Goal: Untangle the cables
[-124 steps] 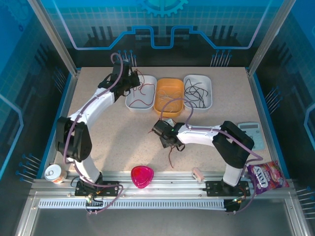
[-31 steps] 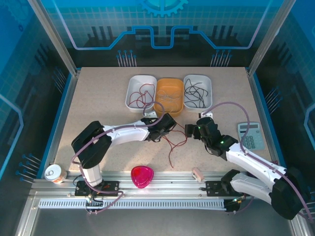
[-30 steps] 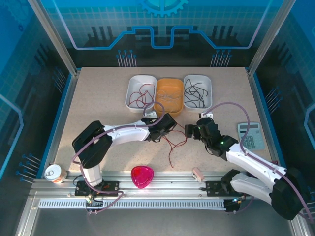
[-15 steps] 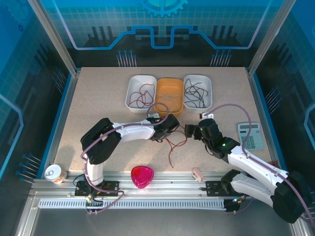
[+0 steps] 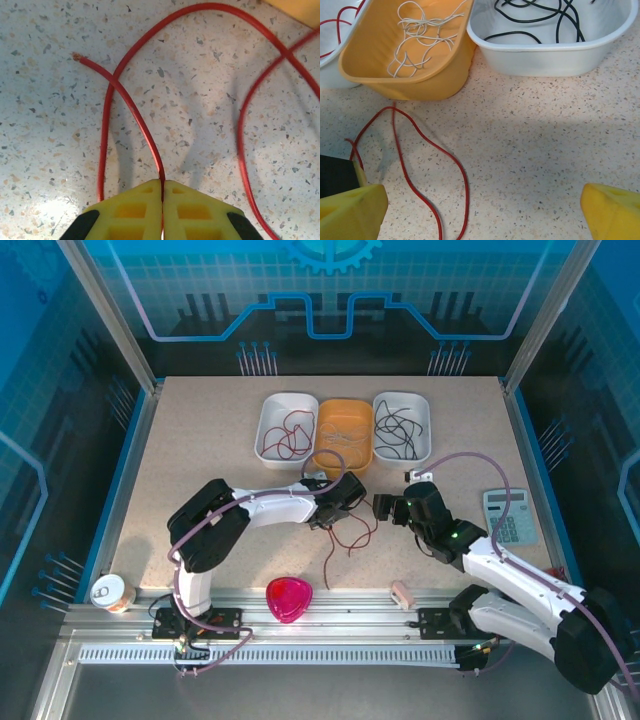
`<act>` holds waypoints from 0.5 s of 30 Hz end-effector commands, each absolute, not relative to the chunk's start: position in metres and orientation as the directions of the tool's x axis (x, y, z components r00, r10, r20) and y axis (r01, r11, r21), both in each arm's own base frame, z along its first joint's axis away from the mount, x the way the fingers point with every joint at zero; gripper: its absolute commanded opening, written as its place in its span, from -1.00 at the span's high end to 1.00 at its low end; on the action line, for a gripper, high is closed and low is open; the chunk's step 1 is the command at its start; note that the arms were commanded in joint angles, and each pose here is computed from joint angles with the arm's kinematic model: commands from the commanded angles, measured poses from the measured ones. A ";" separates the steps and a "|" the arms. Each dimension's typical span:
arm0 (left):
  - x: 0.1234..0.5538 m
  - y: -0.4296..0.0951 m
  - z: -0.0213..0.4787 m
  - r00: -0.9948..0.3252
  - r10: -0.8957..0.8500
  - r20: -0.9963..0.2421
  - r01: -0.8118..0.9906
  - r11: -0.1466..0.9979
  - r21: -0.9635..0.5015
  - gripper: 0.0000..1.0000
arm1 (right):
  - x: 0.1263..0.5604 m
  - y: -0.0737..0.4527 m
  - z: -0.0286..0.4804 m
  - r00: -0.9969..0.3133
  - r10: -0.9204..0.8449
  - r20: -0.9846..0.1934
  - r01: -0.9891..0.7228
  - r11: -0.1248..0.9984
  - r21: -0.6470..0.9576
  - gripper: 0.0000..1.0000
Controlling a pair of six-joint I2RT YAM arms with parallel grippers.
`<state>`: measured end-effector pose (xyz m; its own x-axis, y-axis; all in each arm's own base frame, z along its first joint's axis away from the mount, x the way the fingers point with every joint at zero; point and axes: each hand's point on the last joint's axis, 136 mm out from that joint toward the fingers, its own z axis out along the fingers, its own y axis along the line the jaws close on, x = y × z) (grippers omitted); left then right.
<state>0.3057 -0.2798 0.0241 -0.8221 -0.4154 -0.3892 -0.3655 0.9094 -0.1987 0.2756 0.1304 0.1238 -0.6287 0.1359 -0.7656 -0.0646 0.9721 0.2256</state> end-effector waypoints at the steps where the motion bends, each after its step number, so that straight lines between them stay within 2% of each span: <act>1: 0.306 -0.288 0.044 -0.824 -0.408 -0.394 -0.334 0.910 -0.245 0.85 | 0.279 0.130 0.124 -0.623 0.165 -0.764 -0.049 0.967 0.249 -0.99; 7: 0.308 -0.289 0.075 -0.803 -0.416 -0.428 -0.291 0.899 -0.327 0.83 | 0.279 0.133 0.120 -0.645 0.156 -0.748 -0.050 0.968 0.246 -0.99; 11: 0.308 -0.279 0.095 -0.776 -0.418 -0.472 -0.274 0.898 -0.344 1.00 | 0.279 0.133 0.117 -0.658 0.156 -0.737 -0.043 0.969 0.243 -0.99; 15: 0.308 -0.266 0.107 -0.745 -0.425 -0.514 -0.270 0.897 -0.351 1.00 | 0.279 0.133 0.113 -0.670 0.155 -0.726 -0.035 0.970 0.240 -0.99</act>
